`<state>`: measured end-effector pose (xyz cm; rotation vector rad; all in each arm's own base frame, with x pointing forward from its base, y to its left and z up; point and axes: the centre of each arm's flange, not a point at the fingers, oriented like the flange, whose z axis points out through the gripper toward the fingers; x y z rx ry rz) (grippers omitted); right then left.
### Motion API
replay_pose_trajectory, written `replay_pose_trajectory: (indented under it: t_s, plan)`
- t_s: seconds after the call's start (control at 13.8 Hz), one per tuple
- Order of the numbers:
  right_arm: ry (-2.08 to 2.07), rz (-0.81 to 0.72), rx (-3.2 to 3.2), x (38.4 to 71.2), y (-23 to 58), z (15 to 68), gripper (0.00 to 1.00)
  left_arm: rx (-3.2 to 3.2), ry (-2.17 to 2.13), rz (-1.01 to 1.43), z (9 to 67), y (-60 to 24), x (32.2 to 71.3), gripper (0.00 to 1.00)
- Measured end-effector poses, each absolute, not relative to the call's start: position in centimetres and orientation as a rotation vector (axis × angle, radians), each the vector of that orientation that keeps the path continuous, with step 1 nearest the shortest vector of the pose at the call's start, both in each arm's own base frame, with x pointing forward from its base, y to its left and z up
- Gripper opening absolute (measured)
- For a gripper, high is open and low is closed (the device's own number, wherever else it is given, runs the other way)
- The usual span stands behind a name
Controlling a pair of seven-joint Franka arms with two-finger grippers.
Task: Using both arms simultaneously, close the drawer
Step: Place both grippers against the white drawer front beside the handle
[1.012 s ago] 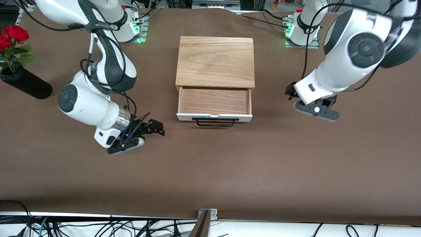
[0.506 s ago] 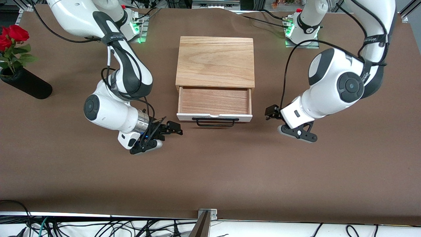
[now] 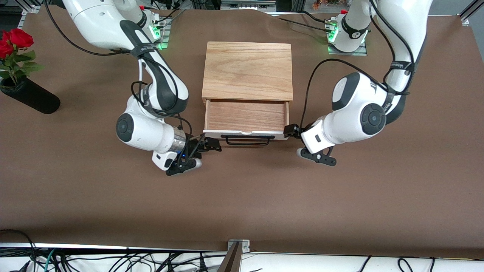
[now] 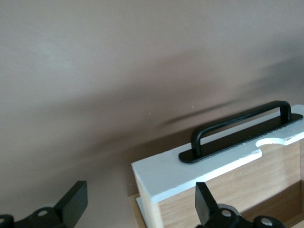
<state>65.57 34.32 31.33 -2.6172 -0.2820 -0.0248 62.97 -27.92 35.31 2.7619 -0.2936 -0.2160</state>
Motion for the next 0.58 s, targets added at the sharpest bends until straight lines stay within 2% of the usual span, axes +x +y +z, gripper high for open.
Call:
replay_pose_trajectory:
  t_s: [0.58]
  plan:
    - [-0.255,0.038,-2.569,64.7,35.8,30.2,1.0,2.724,-0.251,-0.104,32.1,-30.3,63.8,1.0]
